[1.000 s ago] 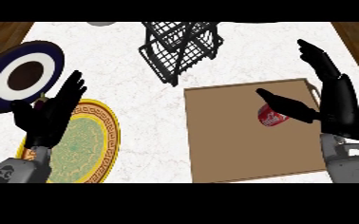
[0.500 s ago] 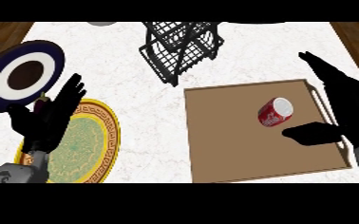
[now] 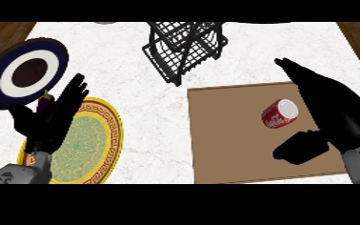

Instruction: Pick the can from the tray and place it in the tiered basket

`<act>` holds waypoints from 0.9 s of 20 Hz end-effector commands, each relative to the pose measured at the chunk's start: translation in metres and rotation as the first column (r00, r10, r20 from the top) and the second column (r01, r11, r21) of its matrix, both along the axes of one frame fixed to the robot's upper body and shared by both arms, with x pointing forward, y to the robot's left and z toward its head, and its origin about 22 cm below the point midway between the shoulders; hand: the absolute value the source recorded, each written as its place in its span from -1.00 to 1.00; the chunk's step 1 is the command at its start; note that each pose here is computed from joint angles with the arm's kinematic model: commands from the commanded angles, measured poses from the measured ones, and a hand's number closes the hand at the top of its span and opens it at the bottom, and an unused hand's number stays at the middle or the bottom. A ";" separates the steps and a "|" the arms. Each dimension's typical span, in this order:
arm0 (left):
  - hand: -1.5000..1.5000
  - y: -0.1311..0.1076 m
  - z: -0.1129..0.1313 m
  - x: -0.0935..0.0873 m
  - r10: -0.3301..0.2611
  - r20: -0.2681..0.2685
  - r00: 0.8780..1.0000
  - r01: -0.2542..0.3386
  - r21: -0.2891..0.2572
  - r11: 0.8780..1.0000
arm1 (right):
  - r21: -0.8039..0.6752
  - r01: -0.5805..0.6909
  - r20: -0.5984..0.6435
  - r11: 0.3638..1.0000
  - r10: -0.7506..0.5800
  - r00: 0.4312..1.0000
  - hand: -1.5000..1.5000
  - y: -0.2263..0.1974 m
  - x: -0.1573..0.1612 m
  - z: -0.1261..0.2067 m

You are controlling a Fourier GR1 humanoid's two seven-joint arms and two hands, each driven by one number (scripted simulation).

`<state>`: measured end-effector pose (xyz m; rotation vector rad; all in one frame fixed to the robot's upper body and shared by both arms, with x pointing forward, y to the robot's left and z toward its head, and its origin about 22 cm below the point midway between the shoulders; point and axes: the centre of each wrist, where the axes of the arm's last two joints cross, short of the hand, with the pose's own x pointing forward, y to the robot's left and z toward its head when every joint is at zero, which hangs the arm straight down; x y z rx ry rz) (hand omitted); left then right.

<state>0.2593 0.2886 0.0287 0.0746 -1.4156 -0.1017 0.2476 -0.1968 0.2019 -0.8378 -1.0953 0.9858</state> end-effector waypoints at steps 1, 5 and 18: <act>0.00 0.005 -0.003 -0.004 0.016 0.005 1.000 -0.016 0.002 1.000 | -0.071 0.129 -0.054 0.989 -0.133 0.990 -1.00 0.016 0.001 0.008; 0.00 0.013 0.005 0.002 -0.009 -0.005 1.000 0.009 -0.012 1.000 | -0.107 0.168 -0.094 0.980 -0.178 0.980 -1.00 0.006 0.009 -0.018; 0.00 -0.005 -0.004 -0.009 0.009 0.013 1.000 -0.009 0.006 1.000 | -0.194 0.235 -0.052 0.952 -0.249 0.967 -1.00 0.003 0.019 -0.085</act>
